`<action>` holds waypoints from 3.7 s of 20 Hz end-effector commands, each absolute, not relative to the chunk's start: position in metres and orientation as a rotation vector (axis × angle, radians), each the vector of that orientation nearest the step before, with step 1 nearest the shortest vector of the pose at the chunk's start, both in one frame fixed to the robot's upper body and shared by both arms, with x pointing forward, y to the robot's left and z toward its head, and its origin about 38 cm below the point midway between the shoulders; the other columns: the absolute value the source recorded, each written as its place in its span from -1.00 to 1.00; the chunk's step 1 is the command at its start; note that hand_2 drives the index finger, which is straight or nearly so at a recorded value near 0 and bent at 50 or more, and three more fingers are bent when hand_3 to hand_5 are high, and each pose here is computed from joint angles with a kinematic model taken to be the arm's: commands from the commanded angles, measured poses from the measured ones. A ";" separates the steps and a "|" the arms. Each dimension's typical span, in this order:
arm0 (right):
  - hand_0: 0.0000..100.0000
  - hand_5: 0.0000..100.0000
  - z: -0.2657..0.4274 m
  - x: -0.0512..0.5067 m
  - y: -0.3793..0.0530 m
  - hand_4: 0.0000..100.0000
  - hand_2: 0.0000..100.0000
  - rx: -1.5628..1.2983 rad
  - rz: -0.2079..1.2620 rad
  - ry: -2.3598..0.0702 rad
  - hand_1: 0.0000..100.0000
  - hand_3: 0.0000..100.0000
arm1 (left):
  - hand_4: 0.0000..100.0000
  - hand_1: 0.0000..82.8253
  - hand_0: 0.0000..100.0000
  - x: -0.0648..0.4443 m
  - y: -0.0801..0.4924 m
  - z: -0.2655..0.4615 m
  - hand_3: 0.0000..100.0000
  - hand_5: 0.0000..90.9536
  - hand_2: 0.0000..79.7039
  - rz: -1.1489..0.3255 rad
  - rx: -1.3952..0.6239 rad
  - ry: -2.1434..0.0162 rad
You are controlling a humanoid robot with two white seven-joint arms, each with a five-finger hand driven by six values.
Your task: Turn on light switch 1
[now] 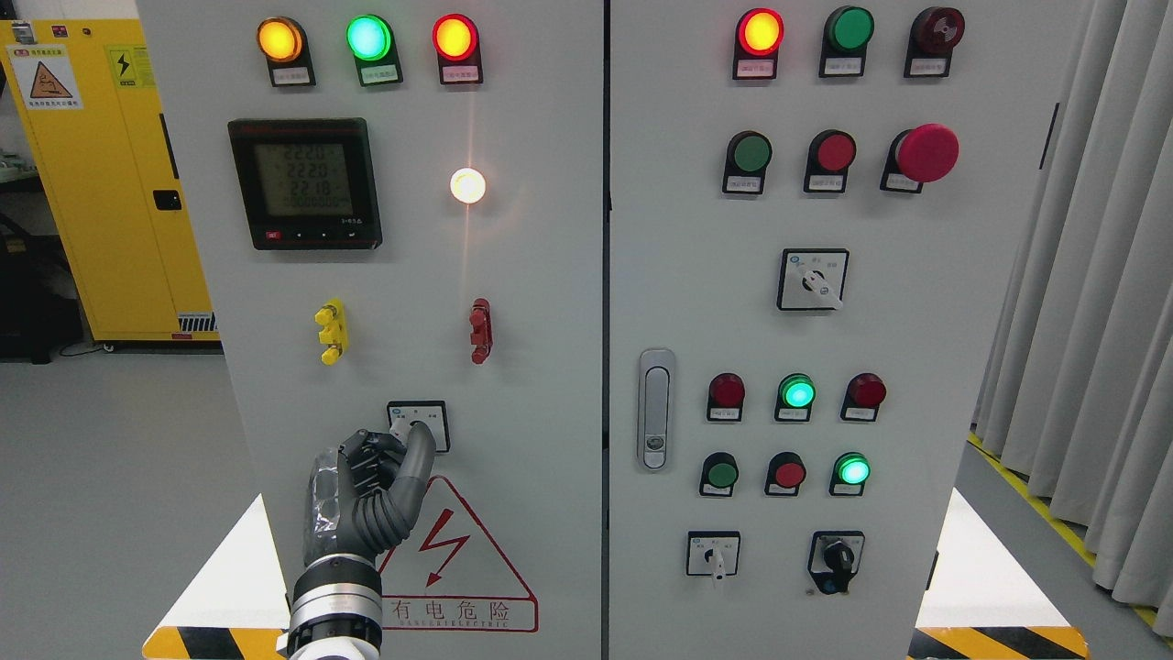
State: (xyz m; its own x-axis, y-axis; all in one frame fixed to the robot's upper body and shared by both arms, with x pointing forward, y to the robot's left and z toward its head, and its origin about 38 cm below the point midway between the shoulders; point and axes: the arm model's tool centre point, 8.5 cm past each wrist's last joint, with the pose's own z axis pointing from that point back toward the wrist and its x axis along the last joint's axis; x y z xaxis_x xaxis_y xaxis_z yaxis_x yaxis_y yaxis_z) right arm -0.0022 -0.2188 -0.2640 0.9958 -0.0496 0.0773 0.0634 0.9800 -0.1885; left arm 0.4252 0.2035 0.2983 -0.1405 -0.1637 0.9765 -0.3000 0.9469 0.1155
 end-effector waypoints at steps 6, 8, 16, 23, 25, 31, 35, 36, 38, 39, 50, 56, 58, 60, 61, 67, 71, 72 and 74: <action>-1.00 -1.00 -0.264 -0.002 -0.219 -1.00 -0.92 -0.192 -0.057 -0.072 0.00 -1.00 | 0.91 0.32 0.15 0.425 0.203 0.297 0.87 0.96 0.54 0.126 0.353 -1.712; -1.00 -1.00 -0.264 -0.002 -0.219 -1.00 -0.92 -0.192 -0.057 -0.072 0.00 -1.00 | 0.91 0.31 0.03 0.425 0.203 0.297 0.87 0.96 0.53 0.126 0.353 -1.714; -1.00 -1.00 -0.264 -0.002 -0.219 -1.00 -0.92 -0.192 -0.057 -0.072 0.00 -1.00 | 0.91 0.25 -0.40 0.425 0.202 0.297 0.87 0.96 0.54 0.122 0.350 -1.717; -1.00 -1.00 -0.264 -0.002 -0.219 -1.00 -0.92 -0.192 -0.057 -0.072 0.00 -1.00 | 0.91 0.22 -0.55 0.424 0.202 0.297 0.87 0.96 0.54 0.121 0.345 -1.717; -1.00 -1.00 -0.264 -0.002 -0.219 -1.00 -0.92 -0.192 -0.057 -0.072 0.00 -1.00 | 0.91 0.22 -0.58 0.424 0.202 0.296 0.87 0.96 0.55 0.121 0.345 -1.715; -1.00 -1.00 -0.264 -0.002 -0.219 -1.00 -0.92 -0.192 -0.057 -0.072 0.00 -1.00 | 0.91 0.22 -0.61 0.414 0.203 0.291 0.88 0.96 0.56 0.126 0.338 -1.716; -1.00 -1.00 -0.264 -0.002 -0.219 -1.00 -0.92 -0.192 -0.057 -0.072 0.00 -1.00 | 0.91 0.23 -0.61 0.403 0.204 0.287 0.88 0.96 0.58 0.133 0.332 -1.719; -1.00 -1.00 -0.264 -0.002 -0.219 -1.00 -0.92 -0.192 -0.057 -0.072 0.00 -1.00 | 0.90 0.23 -0.61 0.401 0.204 0.285 0.89 0.96 0.58 0.134 0.331 -1.717; -1.00 -1.00 -0.264 -0.002 -0.219 -1.00 -0.92 -0.193 -0.057 -0.072 0.00 -1.00 | 0.91 0.24 -0.61 0.397 0.205 0.281 0.89 0.96 0.59 0.137 0.330 -1.717; -1.00 -1.00 -0.264 -0.002 -0.219 -1.00 -0.92 -0.192 -0.057 -0.072 0.00 -1.00 | 0.91 0.24 -0.61 0.393 0.205 0.279 0.89 0.96 0.59 0.139 0.328 -1.722; -1.00 -1.00 -0.264 -0.002 -0.219 -1.00 -0.92 -0.192 -0.057 -0.072 0.00 -1.00 | 0.92 0.23 -0.61 0.333 0.227 0.195 0.91 0.96 0.61 0.187 0.334 -1.753; -1.00 -1.00 -0.264 -0.002 -0.219 -1.00 -0.92 -0.192 -0.057 -0.072 0.00 -1.00 | 0.94 0.06 -0.53 0.277 0.277 0.101 0.96 0.91 0.64 0.170 0.300 -1.601; -1.00 -1.00 -0.264 -0.002 -0.219 -1.00 -0.92 -0.192 -0.057 -0.072 0.00 -1.00 | 0.91 -0.01 -0.52 0.255 0.306 0.056 0.96 0.85 0.57 0.197 0.299 -1.506; -1.00 -1.00 -0.264 -0.002 -0.219 -1.00 -0.92 -0.192 -0.057 -0.072 0.00 -1.00 | 0.87 -0.05 -0.53 0.231 0.329 0.012 0.90 0.76 0.50 0.183 0.286 -1.438; -1.00 -1.00 -0.264 -0.002 -0.219 -1.00 -0.92 -0.192 -0.057 -0.072 0.00 -1.00 | 0.82 -0.10 -0.53 0.220 0.337 -0.009 0.86 0.63 0.46 0.183 0.280 -1.394; -1.00 -1.00 -0.264 -0.002 -0.219 -1.00 -0.92 -0.193 -0.057 -0.072 0.00 -1.00 | 0.49 -0.16 -0.56 0.128 0.354 -0.125 0.55 0.05 0.28 0.195 0.236 -1.041; -1.00 -1.00 -0.264 -0.002 -0.219 -1.00 -0.92 -0.193 -0.057 -0.072 0.00 -1.00 | 0.08 -0.29 -0.60 0.048 0.342 -0.185 0.02 -0.47 -0.37 0.168 0.149 -0.822; -1.00 -1.00 -0.264 -0.002 -0.219 -1.00 -0.92 -0.192 -0.057 -0.072 0.00 -1.00 | -0.04 -0.31 -0.61 0.028 0.335 -0.197 -0.08 -0.66 -0.49 0.158 0.118 -0.755; -1.00 -1.00 -0.264 -0.002 -0.219 -1.00 -0.92 -0.193 -0.057 -0.072 0.00 -1.00 | -0.15 -0.34 -0.63 -0.008 0.325 -0.212 -0.19 -0.85 -0.61 0.148 0.072 -0.641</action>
